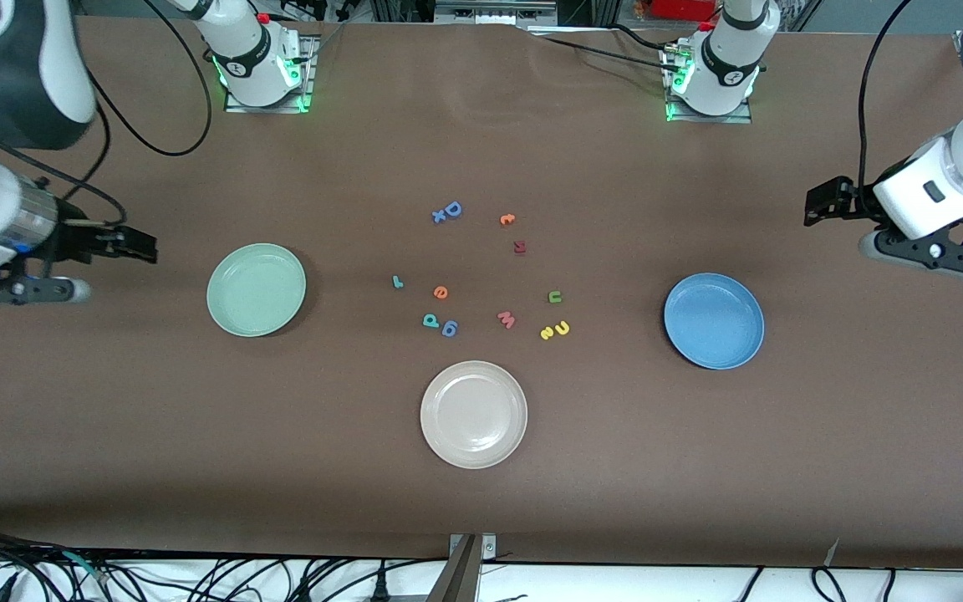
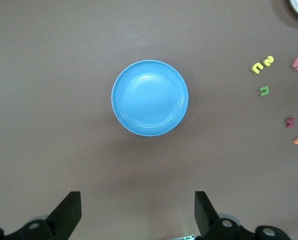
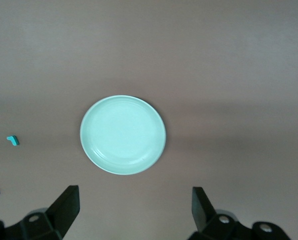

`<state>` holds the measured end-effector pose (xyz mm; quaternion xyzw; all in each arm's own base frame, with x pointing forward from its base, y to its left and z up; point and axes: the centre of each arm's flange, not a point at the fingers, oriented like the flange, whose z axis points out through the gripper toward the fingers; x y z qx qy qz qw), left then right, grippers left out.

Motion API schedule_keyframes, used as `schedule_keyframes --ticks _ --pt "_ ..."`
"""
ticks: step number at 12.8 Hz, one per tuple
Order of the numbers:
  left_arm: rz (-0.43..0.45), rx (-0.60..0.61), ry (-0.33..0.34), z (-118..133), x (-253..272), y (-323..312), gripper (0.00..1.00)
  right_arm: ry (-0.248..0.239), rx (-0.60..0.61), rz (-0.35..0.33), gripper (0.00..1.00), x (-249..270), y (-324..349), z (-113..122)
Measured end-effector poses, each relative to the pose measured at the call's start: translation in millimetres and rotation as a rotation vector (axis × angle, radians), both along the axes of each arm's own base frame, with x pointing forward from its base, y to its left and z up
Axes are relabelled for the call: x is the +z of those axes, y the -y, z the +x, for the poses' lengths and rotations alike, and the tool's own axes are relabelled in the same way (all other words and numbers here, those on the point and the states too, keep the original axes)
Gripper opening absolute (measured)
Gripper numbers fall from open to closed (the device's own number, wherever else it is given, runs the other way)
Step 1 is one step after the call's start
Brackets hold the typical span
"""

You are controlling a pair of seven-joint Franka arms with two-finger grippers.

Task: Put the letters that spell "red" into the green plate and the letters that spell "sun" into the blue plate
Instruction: 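Move the left gripper and the right gripper toward the scattered letters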

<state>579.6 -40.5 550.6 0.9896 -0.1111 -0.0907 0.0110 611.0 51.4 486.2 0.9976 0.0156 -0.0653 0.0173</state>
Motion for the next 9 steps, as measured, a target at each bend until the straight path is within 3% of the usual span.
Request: schedule_keyframes --ticks 5,9 --pt "-0.043 -0.108 -0.107 17 -76 75 1.0 0.018 -0.006 0.013 1.0 -49 -94 10" --pt "-0.124 -0.086 -0.097 45 -151 99 1.0 0.008 0.024 0.047 0.99 -99 -162 8"
